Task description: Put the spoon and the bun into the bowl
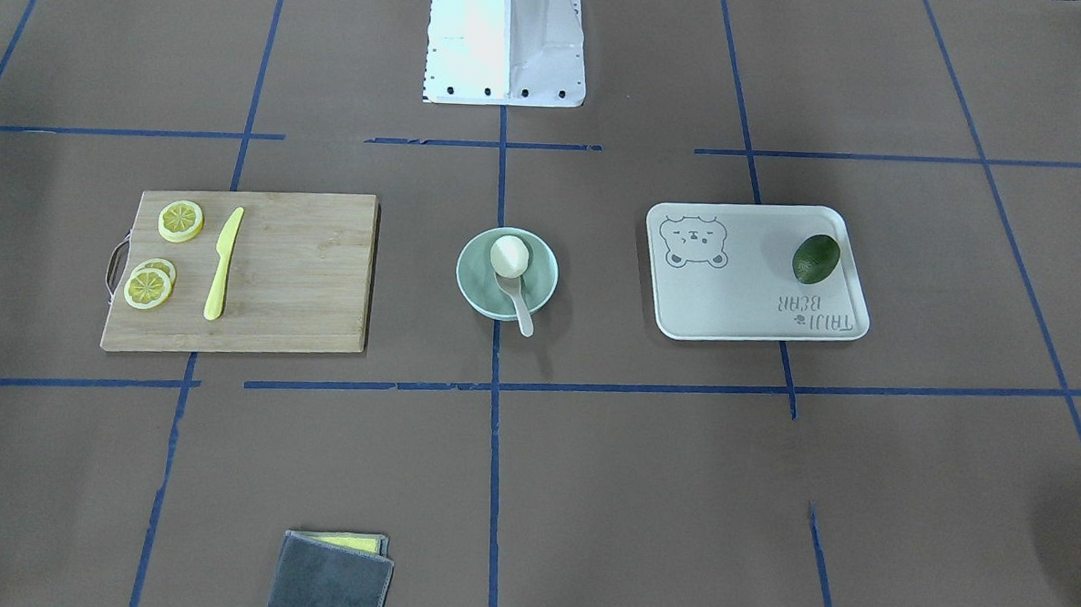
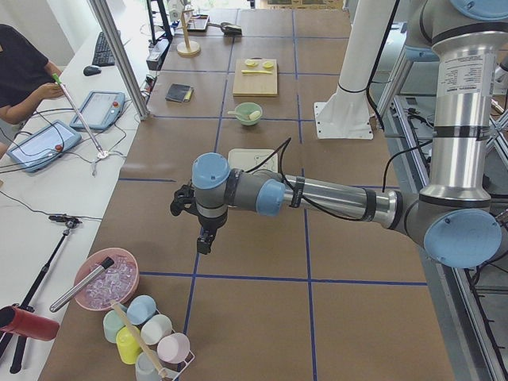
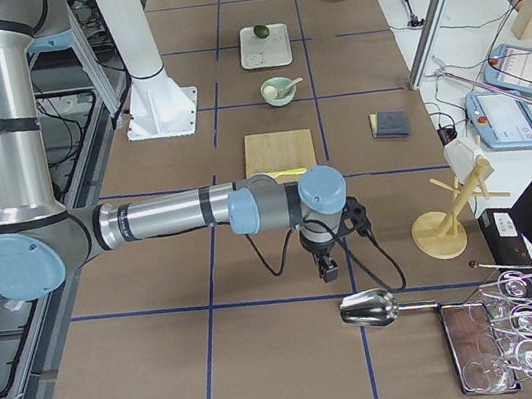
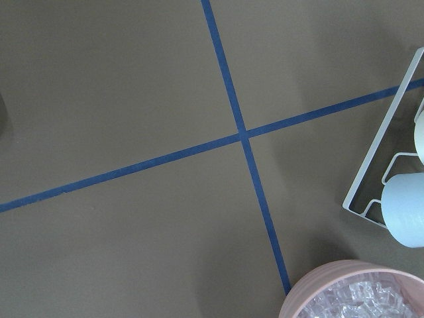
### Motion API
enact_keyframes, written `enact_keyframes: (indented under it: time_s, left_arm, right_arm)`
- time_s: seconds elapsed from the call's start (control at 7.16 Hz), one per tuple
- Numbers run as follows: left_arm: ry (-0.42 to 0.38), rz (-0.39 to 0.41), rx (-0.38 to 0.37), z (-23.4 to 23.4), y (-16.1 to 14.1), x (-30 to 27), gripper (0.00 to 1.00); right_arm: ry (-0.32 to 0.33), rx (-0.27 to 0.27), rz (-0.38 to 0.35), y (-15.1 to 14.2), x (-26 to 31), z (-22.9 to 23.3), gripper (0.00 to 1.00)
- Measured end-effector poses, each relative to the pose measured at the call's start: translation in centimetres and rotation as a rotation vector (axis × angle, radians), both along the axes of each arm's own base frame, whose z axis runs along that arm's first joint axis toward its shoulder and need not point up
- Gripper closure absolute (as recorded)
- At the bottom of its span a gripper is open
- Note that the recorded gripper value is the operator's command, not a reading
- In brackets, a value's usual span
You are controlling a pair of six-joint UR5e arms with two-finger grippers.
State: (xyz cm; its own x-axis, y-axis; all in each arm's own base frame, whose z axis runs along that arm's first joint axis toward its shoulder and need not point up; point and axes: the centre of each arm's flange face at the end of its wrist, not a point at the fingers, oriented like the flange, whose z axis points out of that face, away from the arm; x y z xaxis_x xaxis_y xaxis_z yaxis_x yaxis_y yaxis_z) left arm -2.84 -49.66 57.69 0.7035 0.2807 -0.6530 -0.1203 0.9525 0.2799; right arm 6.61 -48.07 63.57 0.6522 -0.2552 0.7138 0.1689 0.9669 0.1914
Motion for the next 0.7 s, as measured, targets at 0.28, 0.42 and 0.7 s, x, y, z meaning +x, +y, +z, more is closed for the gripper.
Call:
enact_keyframes:
  time_s: [0.28,0.42,0.7]
  left_arm:
    - [-0.002,-0.006,-0.029,0.4,0.2,-0.3,0.00]
    - [-0.005,-0.010,-0.062,1.0,0.4,-0.5,0.00]
    - [-0.008,-0.038,-0.129,3.1,1.2,-1.8,0.00]
  right_arm:
    - [0.010,-0.016,0.016,0.3,1.3,1.5,0.00]
    - [0.007,-0.029,0.035,0.2,1.4,1.2,0.00]
    - [0.000,-0.080,0.089,0.1,1.4,0.8,0.00]
